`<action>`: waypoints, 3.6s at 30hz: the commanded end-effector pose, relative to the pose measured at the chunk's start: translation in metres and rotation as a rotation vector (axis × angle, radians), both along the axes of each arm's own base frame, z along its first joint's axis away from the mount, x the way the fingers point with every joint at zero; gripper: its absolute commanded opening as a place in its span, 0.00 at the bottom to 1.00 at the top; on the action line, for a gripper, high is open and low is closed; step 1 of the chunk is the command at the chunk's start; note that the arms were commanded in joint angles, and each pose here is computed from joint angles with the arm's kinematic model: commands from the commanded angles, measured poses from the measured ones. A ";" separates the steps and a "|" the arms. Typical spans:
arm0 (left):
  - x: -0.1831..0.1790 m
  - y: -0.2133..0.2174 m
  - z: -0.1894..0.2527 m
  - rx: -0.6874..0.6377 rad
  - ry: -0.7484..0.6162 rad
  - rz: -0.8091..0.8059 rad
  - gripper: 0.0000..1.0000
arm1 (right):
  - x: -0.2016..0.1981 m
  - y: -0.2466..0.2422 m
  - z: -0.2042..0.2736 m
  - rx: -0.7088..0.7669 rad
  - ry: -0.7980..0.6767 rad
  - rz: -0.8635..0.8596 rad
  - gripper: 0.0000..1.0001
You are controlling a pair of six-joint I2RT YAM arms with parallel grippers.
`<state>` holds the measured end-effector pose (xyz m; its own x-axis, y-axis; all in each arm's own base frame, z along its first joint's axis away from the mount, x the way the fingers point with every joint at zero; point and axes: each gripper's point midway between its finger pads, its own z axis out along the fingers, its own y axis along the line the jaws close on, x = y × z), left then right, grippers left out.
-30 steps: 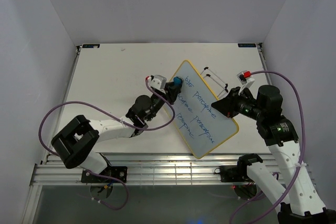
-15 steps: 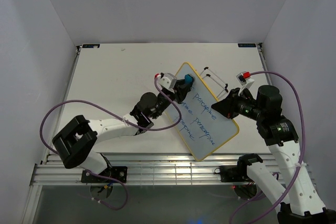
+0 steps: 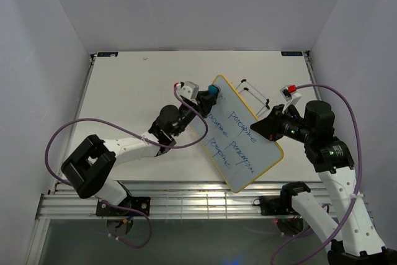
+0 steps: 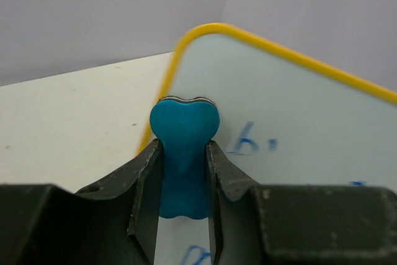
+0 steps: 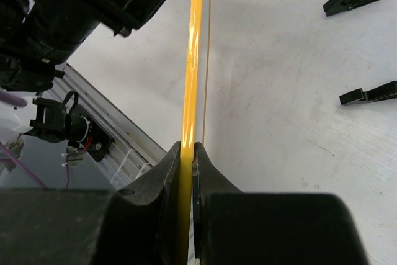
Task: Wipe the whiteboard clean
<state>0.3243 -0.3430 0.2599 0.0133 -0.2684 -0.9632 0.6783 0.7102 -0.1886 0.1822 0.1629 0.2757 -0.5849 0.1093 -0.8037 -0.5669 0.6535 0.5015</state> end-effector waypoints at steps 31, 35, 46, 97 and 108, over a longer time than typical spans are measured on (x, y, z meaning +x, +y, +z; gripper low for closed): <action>0.014 -0.029 -0.017 0.210 0.079 -0.148 0.00 | -0.041 0.024 0.076 0.152 -0.258 0.257 0.08; -0.007 -0.047 -0.025 0.217 0.096 -0.233 0.00 | -0.039 0.026 0.079 0.172 -0.266 0.255 0.08; -0.132 -0.099 -0.015 0.197 0.088 -0.428 0.00 | -0.018 0.026 0.086 0.205 -0.267 0.180 0.08; -0.060 -0.042 -0.026 0.226 0.243 -0.121 0.00 | -0.023 0.028 0.094 0.290 -0.264 0.171 0.08; -0.093 -0.050 -0.038 0.220 0.240 -0.205 0.00 | -0.007 0.029 0.103 0.334 -0.257 0.123 0.08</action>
